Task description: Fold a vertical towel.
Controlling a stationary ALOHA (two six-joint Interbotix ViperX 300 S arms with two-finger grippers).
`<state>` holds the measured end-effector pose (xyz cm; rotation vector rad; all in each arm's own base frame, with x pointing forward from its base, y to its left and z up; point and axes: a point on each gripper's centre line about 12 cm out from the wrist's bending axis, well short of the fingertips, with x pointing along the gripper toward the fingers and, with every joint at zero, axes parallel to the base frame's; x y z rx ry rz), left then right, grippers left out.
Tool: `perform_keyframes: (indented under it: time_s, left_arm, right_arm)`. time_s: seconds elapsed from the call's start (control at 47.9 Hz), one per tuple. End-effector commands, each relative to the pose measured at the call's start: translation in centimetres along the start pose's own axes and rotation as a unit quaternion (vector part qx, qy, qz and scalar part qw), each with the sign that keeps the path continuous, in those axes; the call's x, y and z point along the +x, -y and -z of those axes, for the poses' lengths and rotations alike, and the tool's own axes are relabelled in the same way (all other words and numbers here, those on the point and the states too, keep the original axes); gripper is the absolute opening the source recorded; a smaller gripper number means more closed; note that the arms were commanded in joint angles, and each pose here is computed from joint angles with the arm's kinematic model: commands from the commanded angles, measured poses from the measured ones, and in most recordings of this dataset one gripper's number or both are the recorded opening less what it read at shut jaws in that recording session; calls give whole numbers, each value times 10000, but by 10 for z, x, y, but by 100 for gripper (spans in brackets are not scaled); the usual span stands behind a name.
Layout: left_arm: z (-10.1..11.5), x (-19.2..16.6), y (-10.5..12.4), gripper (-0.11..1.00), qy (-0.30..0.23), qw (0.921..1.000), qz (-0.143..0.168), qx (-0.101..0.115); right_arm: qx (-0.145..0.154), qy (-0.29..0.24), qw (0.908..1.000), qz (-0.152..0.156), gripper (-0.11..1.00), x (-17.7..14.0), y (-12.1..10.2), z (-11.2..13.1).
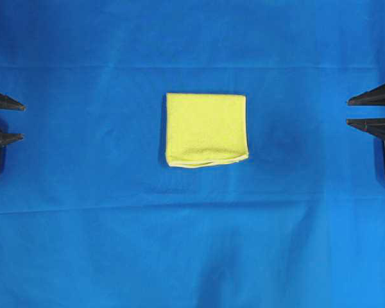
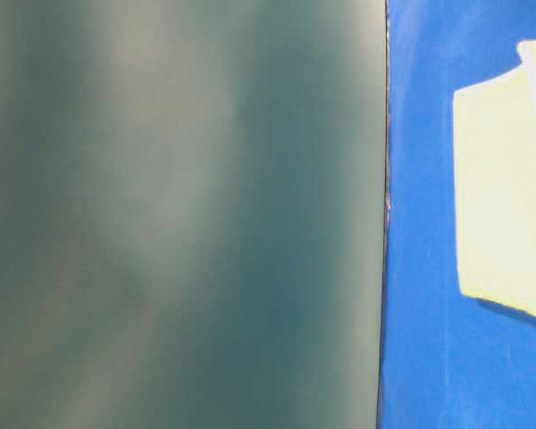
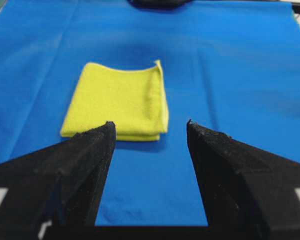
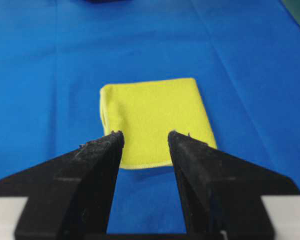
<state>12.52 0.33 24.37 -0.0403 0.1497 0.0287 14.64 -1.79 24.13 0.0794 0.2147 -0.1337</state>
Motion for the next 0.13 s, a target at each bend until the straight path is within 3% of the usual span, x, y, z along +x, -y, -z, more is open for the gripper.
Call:
perform_keyframes:
  time_s: [0.0,0.104]
  left_arm:
    - [-3,1,0,56,16,10000,-15,-10]
    - [-3,1,0,56,16,10000,-15,-10]
  right_arm:
    - [31,22,10000,-3,49,2,0,-4]
    - [31,30,10000,-4,49,2,0,-4]
